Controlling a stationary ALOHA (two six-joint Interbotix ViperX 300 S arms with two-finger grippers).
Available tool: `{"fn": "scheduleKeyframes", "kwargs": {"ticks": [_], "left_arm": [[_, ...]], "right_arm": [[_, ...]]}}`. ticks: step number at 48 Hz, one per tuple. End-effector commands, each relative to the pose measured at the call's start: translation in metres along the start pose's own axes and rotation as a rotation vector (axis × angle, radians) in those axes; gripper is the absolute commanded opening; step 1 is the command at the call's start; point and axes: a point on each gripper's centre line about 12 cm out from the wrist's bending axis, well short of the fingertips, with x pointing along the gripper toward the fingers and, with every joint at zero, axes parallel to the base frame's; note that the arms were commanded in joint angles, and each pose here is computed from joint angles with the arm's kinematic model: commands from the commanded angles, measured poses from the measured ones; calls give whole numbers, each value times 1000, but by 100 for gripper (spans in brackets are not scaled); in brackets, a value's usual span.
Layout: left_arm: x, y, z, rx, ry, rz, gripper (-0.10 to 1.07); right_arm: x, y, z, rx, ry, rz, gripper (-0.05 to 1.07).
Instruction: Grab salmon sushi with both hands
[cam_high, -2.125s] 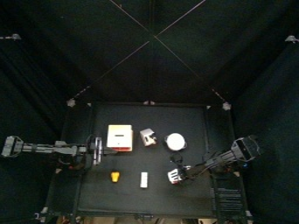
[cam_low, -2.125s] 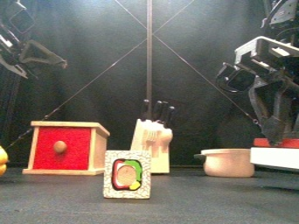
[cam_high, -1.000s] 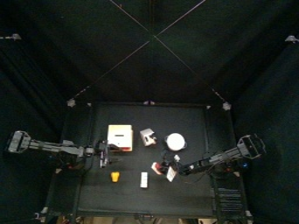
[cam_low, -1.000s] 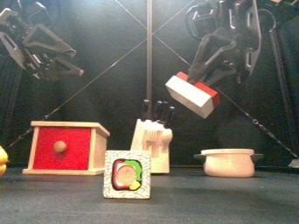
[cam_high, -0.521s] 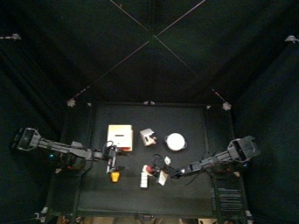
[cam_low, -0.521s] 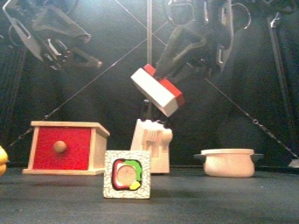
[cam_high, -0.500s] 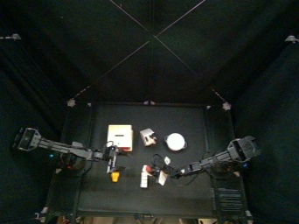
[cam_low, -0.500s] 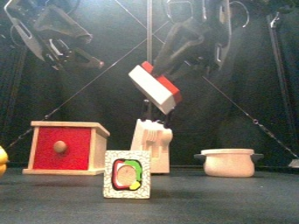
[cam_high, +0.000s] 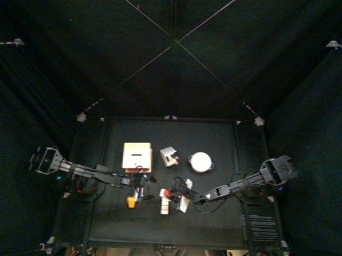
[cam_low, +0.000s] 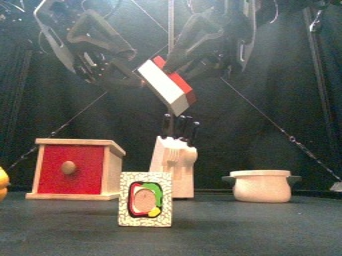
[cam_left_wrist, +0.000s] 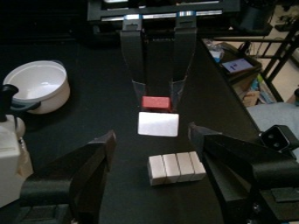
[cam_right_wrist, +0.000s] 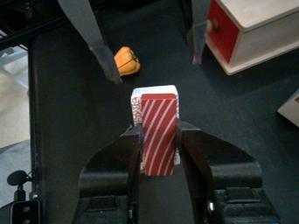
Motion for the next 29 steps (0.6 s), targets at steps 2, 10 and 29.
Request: {"fn": "scheduleKeyframes", "kwargs": {"ticks": [2,10,29], "left_arm": [[8,-1,12,-1,-20,-2,98],[18,-1,11,-1,-8,-2,98],[31,-1,9,-1,9,-1,98]], "right_arm": [[-5,4,13,15,-31,15,49],[-3,4,13,18,-29,12,49],[-2,4,15,20,-34,12,49]]}}
